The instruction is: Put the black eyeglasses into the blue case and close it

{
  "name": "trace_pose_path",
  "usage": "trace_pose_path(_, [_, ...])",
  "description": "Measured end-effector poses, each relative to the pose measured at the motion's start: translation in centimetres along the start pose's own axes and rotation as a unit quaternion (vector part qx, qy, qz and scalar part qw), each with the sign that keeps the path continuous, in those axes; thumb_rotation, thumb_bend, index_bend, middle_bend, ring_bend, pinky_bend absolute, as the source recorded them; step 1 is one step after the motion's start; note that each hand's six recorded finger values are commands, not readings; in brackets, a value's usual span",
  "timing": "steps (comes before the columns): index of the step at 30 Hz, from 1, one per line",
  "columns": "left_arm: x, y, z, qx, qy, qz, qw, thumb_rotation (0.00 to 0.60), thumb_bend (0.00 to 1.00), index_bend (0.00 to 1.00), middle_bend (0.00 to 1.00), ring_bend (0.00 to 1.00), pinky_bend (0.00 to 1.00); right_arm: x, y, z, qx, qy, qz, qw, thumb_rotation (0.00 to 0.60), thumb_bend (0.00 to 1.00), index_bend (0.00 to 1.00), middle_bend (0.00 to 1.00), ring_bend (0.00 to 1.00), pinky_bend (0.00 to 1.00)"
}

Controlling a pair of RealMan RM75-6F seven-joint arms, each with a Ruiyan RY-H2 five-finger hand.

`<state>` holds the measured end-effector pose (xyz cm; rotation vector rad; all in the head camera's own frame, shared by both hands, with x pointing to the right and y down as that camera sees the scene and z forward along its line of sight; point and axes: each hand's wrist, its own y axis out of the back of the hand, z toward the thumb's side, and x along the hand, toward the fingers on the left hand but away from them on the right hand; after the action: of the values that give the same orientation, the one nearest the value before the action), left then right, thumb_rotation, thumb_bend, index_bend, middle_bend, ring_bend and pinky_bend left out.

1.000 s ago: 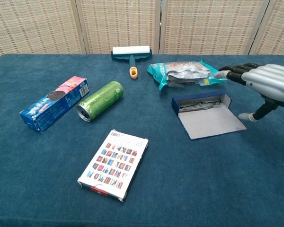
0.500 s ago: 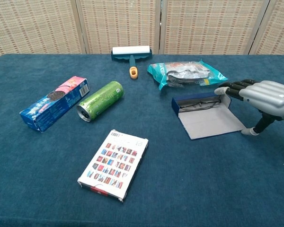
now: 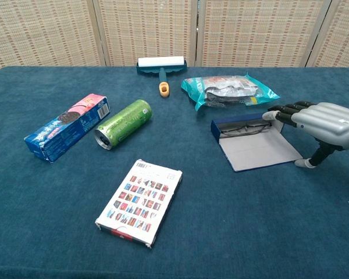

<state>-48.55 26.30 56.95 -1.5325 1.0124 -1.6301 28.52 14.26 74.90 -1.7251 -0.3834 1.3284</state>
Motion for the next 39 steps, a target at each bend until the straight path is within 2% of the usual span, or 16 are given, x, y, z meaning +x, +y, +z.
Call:
trace_pose_path(7, [0.0, -0.1, 0.0, -0.001, 0.000, 0.000, 1.0000, 0.600, 0.31, 0.00, 0.00, 0.01, 0.00, -0.6, 0.0, 0.3, -0.002, 0.001, -0.002, 1.0000, 0.600, 0.18, 0.00, 0.00, 0.00, 0.00])
trace_pose_path(13, [0.0, 0.0, -0.2, -0.001, 0.003, 0.001, 1.0000, 0.600, 0.31, 0.00, 0.00, 0.01, 0.00, -1.0, 0.2, 0.5, -0.006, 0.004, -0.011, 0.9999, 0.600, 0.27, 0.00, 0.00, 0.00, 0.00])
trace_pose_path(19, [0.0, -0.1, -0.3, -0.001, 0.003, 0.000, 1.0000, 0.600, 0.31, 0.00, 0.00, 0.01, 0.00, -1.3, 0.6, 0.5, -0.011, 0.008, -0.021, 0.9997, 0.600, 0.32, 0.00, 0.00, 0.00, 0.00])
trace_pose_path(34, [0.2, -0.4, -0.3, -0.001, 0.005, -0.004, 1.0000, 0.600, 0.31, 0.00, 0.00, 0.01, 0.00, -3.6, 2.4, 1.4, -0.015, 0.015, -0.042, 0.9989, 0.600, 0.33, 0.00, 0.00, 0.00, 0.00])
trace_pose_path(37, [0.2, -0.4, -0.4, -0.001, 0.007, -0.004, 1.0000, 0.600, 0.31, 0.00, 0.00, 0.01, 0.00, -4.0, 2.6, 2.1, -0.017, 0.024, -0.045, 0.9986, 0.600, 0.33, 0.04, 0.00, 0.00, 0.00])
trace_pose_path(39, [0.1, -0.4, -0.5, -0.001, 0.008, -0.004, 1.0000, 0.600, 0.31, 0.00, 0.00, 0.01, 0.00, -4.0, 2.6, 2.5, -0.019, 0.031, -0.047, 0.9982, 0.600, 0.33, 0.12, 0.02, 0.00, 0.00])
